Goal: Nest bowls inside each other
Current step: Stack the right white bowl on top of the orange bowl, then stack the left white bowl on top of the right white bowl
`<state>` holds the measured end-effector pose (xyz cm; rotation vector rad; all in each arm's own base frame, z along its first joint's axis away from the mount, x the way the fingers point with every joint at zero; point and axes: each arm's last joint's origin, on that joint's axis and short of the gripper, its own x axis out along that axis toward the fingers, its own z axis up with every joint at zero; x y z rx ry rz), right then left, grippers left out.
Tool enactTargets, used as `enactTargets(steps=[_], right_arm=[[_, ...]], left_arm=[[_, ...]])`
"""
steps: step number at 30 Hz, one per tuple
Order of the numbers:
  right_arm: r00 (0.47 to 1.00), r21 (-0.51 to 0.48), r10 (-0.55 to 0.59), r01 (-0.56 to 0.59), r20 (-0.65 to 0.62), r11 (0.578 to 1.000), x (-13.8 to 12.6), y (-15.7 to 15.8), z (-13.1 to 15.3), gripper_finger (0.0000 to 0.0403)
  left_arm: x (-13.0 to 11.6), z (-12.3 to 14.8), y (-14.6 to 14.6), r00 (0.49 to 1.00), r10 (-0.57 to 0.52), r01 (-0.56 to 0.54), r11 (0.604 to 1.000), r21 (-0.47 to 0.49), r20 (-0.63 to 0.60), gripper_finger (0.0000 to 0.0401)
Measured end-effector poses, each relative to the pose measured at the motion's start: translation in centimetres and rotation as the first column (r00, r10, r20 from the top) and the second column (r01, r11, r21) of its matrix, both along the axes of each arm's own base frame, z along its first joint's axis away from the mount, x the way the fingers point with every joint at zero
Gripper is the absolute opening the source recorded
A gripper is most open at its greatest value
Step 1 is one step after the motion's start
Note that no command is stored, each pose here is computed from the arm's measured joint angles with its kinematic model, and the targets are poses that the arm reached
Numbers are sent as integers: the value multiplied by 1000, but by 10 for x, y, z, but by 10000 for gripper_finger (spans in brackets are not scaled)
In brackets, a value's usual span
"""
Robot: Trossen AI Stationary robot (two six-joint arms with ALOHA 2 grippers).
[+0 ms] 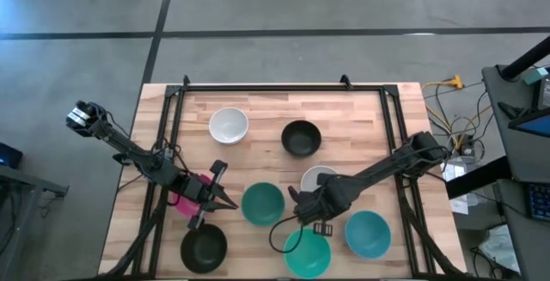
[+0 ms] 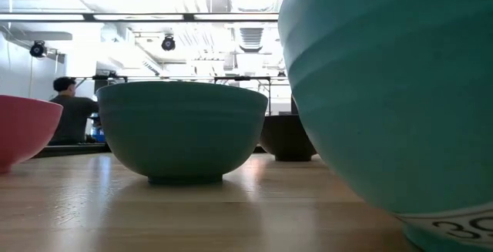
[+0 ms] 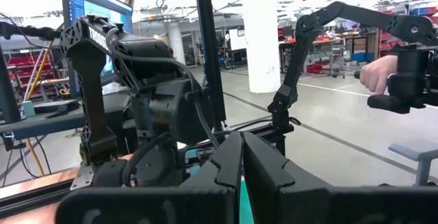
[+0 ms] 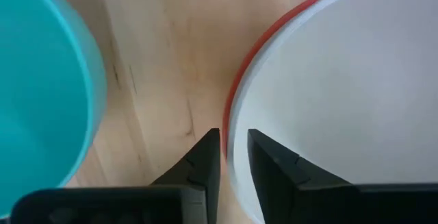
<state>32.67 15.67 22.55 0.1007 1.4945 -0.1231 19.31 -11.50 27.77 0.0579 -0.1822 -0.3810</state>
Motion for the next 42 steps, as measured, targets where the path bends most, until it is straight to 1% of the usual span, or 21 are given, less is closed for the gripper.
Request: enactTargets(steps=[6,18,31,37,39,42], right_arm=[[1000,7,11,-11,27,1000,3,1,12,63],[1000,-1,12,-12,10,1000,1,0,8,19],[1000,-8,1,-1,-7,1000,-2,-1,4,18],[998,10,16,-17,55,1000,-1,7,24,18],[995,-34,36,-33,98,999,-3,13,30,18],[978,-176,88,-54,188,983,-10,27,38,18]], left_arm=[[0,0,0,1000,0,0,1000,0,0,0],[0,0,0,1000,0,0,1000,0,0,0],[0,0,0,1000,-1,1,1000,-3,-1,0],[0,0,0,1000,-1,1,1000,-3,-2,0],[0,-1,0,1000,-1,1,1000,-2,-3,0],[0,-1,0,1000,-1,1,1000,3,-3,0]])
